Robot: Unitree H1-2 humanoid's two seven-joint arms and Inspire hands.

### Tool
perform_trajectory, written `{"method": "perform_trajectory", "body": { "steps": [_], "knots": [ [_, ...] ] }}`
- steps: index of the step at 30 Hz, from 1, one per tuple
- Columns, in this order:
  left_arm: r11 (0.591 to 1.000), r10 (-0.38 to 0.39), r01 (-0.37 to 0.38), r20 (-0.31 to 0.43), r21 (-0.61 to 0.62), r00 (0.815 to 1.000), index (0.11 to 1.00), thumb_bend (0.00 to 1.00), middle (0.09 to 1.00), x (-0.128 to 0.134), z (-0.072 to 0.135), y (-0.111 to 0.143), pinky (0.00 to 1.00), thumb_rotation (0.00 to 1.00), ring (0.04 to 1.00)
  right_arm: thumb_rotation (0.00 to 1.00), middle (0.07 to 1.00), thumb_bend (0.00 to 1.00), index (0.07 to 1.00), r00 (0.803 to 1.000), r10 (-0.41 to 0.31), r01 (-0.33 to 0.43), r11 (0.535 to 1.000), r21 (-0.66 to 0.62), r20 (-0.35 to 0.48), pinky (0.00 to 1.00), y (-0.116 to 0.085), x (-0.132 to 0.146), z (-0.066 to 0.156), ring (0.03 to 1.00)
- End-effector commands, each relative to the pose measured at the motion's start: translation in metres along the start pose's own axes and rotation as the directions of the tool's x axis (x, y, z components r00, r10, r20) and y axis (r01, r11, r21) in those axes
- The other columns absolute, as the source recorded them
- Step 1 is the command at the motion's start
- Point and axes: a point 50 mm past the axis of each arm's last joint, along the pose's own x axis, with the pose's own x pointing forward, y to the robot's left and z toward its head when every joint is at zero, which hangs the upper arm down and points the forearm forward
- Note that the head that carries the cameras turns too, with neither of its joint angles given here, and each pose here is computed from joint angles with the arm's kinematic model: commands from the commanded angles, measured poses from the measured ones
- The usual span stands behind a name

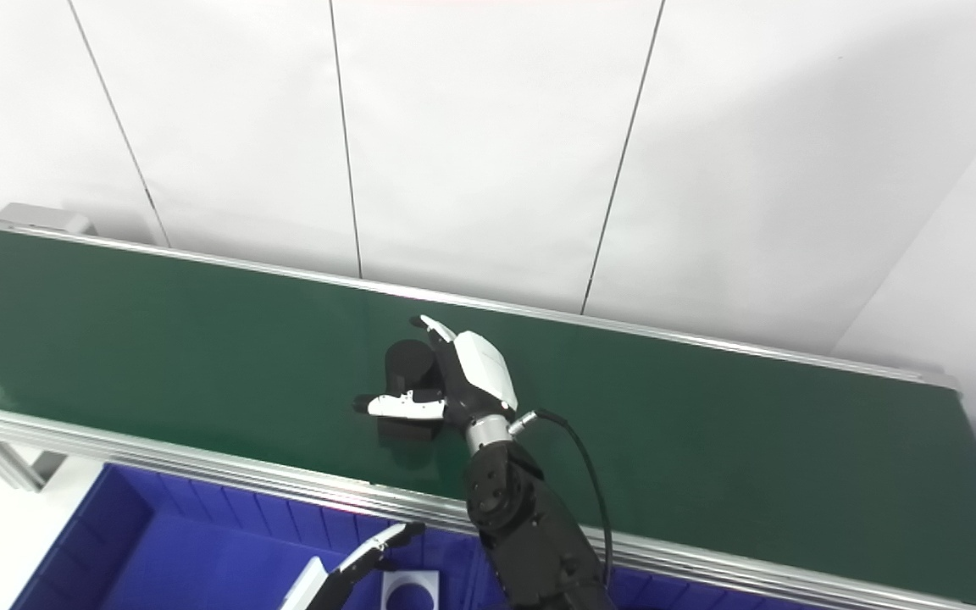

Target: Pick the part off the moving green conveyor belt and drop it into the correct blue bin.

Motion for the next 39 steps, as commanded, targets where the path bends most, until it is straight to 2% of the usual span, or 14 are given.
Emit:
{"method": "perform_trajectory", "body": {
  "steps": [1, 4, 6, 7, 9, 10, 16, 21, 28, 29, 33, 36, 37, 39],
  "knots": [
    [0.999, 0.024, -0.022, 0.05, -0.032, 0.998, 0.875, 0.7, 0.91, 0.005, 0.009, 0.005, 0.75, 0.7, 0.874, 0.44, 0.909, 0.94, 0.854, 0.992, -0.034, 0.031, 0.999, 0.033, 0.118, 0.84, -0.008, 0.013, 0.032, 0.899],
    [0.999, 0.022, -0.02, 0.048, -0.037, 0.999, 0.878, 0.7, 0.912, 0.004, 0.009, 0.006, 0.75, 0.71, 0.879, 0.39, 0.899, 0.92, 0.832, 0.994, -0.042, 0.035, 0.997, 0.073, 0.099, 0.82, -0.005, 0.013, 0.026, 0.887],
    [0.999, 0.024, -0.022, 0.048, -0.04, 0.999, 0.878, 0.7, 0.913, 0.004, 0.01, 0.006, 0.77, 0.71, 0.883, 0.29, 0.865, 0.83, 0.773, 0.994, -0.065, 0.056, 0.993, 0.108, 0.083, 0.78, -0.003, 0.013, 0.023, 0.854],
    [0.999, 0.024, -0.022, 0.048, -0.04, 0.999, 0.877, 0.7, 0.913, 0.004, 0.01, 0.007, 0.77, 0.7, 0.882, 0.2, 0.831, 0.64, 0.61, 0.994, -0.076, 0.067, 0.99, 0.122, 0.077, 0.74, -0.003, 0.013, 0.022, 0.823],
    [0.999, 0.024, -0.023, 0.048, -0.041, 0.999, 0.878, 0.69, 0.915, 0.004, 0.01, 0.007, 0.77, 0.69, 0.883, 0.15, 0.779, 0.54, 0.518, 0.989, -0.127, 0.117, 0.984, 0.137, 0.072, 0.69, -0.001, 0.012, 0.02, 0.779],
    [0.999, 0.026, -0.024, 0.048, -0.041, 0.999, 0.879, 0.69, 0.915, 0.003, 0.01, 0.007, 0.77, 0.7, 0.883, 0.14, 0.763, 0.52, 0.506, 0.987, -0.145, 0.134, 0.981, 0.144, 0.072, 0.69, 0.0, 0.011, 0.019, 0.771],
    [0.999, 0.026, -0.024, 0.05, -0.038, 0.998, 0.884, 0.69, 0.917, 0.003, 0.01, 0.008, 0.77, 0.71, 0.884, 0.14, 0.758, 0.49, 0.496, 0.98, -0.19, 0.176, 0.967, 0.187, 0.061, 0.71, 0.003, 0.008, 0.018, 0.774],
    [0.999, 0.029, -0.027, 0.053, -0.032, 0.998, 0.883, 0.69, 0.918, 0.004, 0.01, 0.007, 0.76, 0.73, 0.882, 0.14, 0.758, 0.49, 0.496, 0.966, -0.252, 0.234, 0.943, 0.236, 0.05, 0.73, 0.003, 0.005, 0.019, 0.778],
    [0.998, 0.024, -0.022, 0.039, -0.056, 0.999, 0.885, 0.69, 0.919, 0.003, 0.011, 0.007, 0.76, 0.73, 0.885, 0.14, 0.716, 0.49, 0.494, 0.949, -0.314, 0.289, 0.909, 0.299, 0.04, 0.69, 0.0, 0.002, 0.017, 0.733],
    [0.998, 0.024, -0.022, 0.04, -0.052, 0.999, 0.885, 0.69, 0.919, 0.003, 0.011, 0.007, 0.76, 0.73, 0.885, 0.14, 0.714, 0.5, 0.494, 0.944, -0.327, 0.299, 0.902, 0.313, 0.041, 0.69, -0.001, -0.001, 0.016, 0.73],
    [0.998, 0.02, -0.018, 0.037, -0.056, 0.999, 0.883, 0.69, 0.918, 0.002, 0.011, 0.006, 0.74, 0.73, 0.876, 0.14, 0.624, 0.5, 0.493, 0.92, -0.387, 0.342, 0.866, 0.365, 0.056, 0.55, -0.01, -0.016, 0.012, 0.596],
    [0.998, 0.02, -0.018, 0.041, -0.058, 0.999, 0.884, 0.69, 0.921, 0.0, 0.012, 0.005, 0.75, 0.74, 0.878, 0.14, 0.614, 0.5, 0.492, 0.91, -0.41, 0.358, 0.852, 0.382, 0.061, 0.53, -0.016, -0.029, 0.009, 0.587],
    [0.998, 0.02, -0.018, 0.041, -0.058, 0.999, 0.886, 0.7, 0.921, 0.0, 0.012, 0.005, 0.75, 0.74, 0.878, 0.14, 0.636, 0.5, 0.492, 0.905, -0.421, 0.365, 0.843, 0.396, 0.062, 0.56, -0.019, -0.036, 0.008, 0.624],
    [0.998, 0.02, -0.018, 0.043, -0.058, 0.999, 0.89, 0.7, 0.921, 0.0, 0.013, 0.005, 0.76, 0.75, 0.877, 0.14, 0.631, 0.5, 0.492, 0.896, -0.44, 0.377, 0.828, 0.415, 0.064, 0.56, -0.024, -0.047, 0.007, 0.626]
  ]
}}
